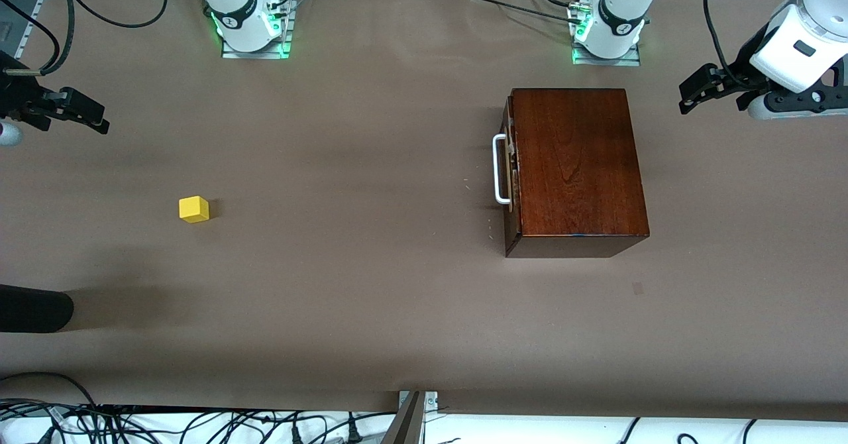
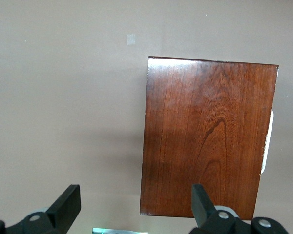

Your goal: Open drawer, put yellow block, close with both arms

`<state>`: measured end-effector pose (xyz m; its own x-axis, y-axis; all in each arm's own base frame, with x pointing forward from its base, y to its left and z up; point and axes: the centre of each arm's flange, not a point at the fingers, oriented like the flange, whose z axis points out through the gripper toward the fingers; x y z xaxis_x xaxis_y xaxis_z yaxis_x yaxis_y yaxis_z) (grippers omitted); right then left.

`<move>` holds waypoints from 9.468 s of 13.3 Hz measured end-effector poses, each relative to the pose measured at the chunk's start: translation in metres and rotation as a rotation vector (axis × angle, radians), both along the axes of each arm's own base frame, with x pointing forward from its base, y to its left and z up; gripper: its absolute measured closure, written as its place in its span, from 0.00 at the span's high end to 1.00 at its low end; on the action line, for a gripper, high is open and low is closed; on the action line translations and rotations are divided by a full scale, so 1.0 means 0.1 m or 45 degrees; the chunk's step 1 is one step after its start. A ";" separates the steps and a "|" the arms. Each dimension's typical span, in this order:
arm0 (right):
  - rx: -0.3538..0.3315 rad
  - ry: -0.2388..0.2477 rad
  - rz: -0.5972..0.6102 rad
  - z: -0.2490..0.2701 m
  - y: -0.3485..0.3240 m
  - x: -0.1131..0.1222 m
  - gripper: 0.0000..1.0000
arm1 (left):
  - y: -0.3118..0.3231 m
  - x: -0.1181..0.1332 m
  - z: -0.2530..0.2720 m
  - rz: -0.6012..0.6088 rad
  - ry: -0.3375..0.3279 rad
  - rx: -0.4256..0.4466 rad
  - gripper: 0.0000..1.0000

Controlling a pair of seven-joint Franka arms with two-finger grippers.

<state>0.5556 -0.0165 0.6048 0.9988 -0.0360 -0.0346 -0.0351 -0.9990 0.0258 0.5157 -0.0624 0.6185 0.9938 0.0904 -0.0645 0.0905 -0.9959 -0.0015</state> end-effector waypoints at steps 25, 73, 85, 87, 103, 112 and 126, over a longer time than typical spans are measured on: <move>0.000 0.005 0.000 0.00 0.00 0.00 1.00 | -0.01 0.02 -0.01 -0.001 0.000 0.000 1.00; 0.000 0.029 0.004 -0.03 0.02 -0.02 1.00 | -3.89 -0.36 -2.98 -0.158 -0.055 0.329 1.00; -0.001 0.038 0.010 -0.07 0.05 0.00 1.00 | -3.73 -0.15 -3.28 -0.211 -0.035 0.331 1.00; -0.001 0.039 0.010 -0.07 0.05 0.01 1.00 | -3.73 -0.15 -3.34 -0.210 -0.027 0.333 1.00; -0.002 0.043 0.095 -1.53 0.04 0.11 1.00 | -4.37 -0.40 -3.44 -0.004 -0.077 0.260 1.00; -0.011 0.084 0.301 -2.62 -0.33 0.08 1.00 | -4.72 -0.38 -3.34 0.030 -0.064 0.160 1.00; -0.060 0.062 0.408 -3.75 -0.35 0.13 1.00 | -4.87 -0.42 -3.27 0.014 -0.083 0.141 1.00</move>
<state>0.5685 -0.0513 0.2295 0.9567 0.2771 -0.0886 0.2833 -0.9568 0.0660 0.4737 -0.5495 0.2915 0.9945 0.1041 0.0109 0.1046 -0.9890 -0.1048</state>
